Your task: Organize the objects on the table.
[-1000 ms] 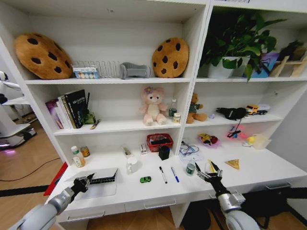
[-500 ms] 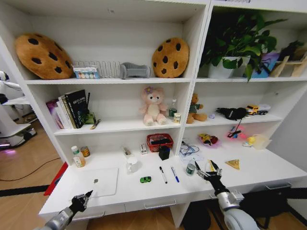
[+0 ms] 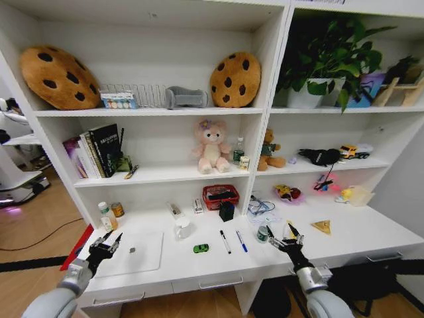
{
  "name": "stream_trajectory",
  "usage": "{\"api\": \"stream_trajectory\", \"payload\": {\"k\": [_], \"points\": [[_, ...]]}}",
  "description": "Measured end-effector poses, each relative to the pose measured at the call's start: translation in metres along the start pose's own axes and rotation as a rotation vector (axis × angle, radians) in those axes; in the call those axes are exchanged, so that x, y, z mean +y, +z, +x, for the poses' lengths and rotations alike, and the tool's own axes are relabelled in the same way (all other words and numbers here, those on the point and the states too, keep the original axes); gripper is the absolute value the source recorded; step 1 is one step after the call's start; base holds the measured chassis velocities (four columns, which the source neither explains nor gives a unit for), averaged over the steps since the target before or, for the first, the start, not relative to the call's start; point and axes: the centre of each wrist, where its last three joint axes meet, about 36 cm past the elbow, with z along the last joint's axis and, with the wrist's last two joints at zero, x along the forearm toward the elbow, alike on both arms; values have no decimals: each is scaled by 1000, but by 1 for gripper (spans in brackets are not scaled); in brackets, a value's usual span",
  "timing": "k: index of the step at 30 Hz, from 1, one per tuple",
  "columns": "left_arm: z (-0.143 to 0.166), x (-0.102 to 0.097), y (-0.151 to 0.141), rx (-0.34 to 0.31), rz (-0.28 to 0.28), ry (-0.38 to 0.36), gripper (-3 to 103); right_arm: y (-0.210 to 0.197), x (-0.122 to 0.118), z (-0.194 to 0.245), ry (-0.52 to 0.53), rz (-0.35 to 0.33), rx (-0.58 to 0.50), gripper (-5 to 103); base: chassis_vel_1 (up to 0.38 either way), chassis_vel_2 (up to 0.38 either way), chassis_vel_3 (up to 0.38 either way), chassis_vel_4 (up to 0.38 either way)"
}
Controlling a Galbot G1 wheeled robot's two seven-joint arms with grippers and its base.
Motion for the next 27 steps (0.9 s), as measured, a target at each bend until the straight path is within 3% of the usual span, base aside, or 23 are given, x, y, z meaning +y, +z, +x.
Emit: {"api": "stream_trajectory", "payload": {"k": [3, 5, 6, 11, 16, 22, 24, 26, 27], "points": [[1, 1, -1, -3, 19, -11, 64, 1, 1, 2, 0, 1, 4, 100, 0, 0, 0, 0], [10, 1, 2, -2, 78, -46, 75, 1, 8, 5, -10, 3, 8, 100, 0, 0, 0, 0], [10, 1, 2, -2, 78, -46, 75, 1, 8, 5, -10, 3, 8, 100, 0, 0, 0, 0], [30, 3, 4, 4, 173, -112, 96, 9, 28, 8, -54, -3, 24, 100, 0, 0, 0, 0], [40, 4, 6, 11, 189, -131, 100, 16, 39, 7, -81, -20, 26, 100, 0, 0, 0, 0], [57, 2, 9, 25, 207, -157, 100, 29, 70, -3, -115, -67, 19, 100, 0, 0, 0, 0], [72, 3, 8, 29, 218, -185, 100, 45, 100, -12, -158, -122, 17, 100, 0, 0, 0, 0], [76, 3, 8, 29, 223, -194, 100, 53, 111, -15, -172, -139, 21, 100, 0, 0, 0, 0], [82, 1, 9, 32, 224, -204, 100, 66, 134, -21, -204, -160, 39, 100, 0, 0, 0, 0]]}}
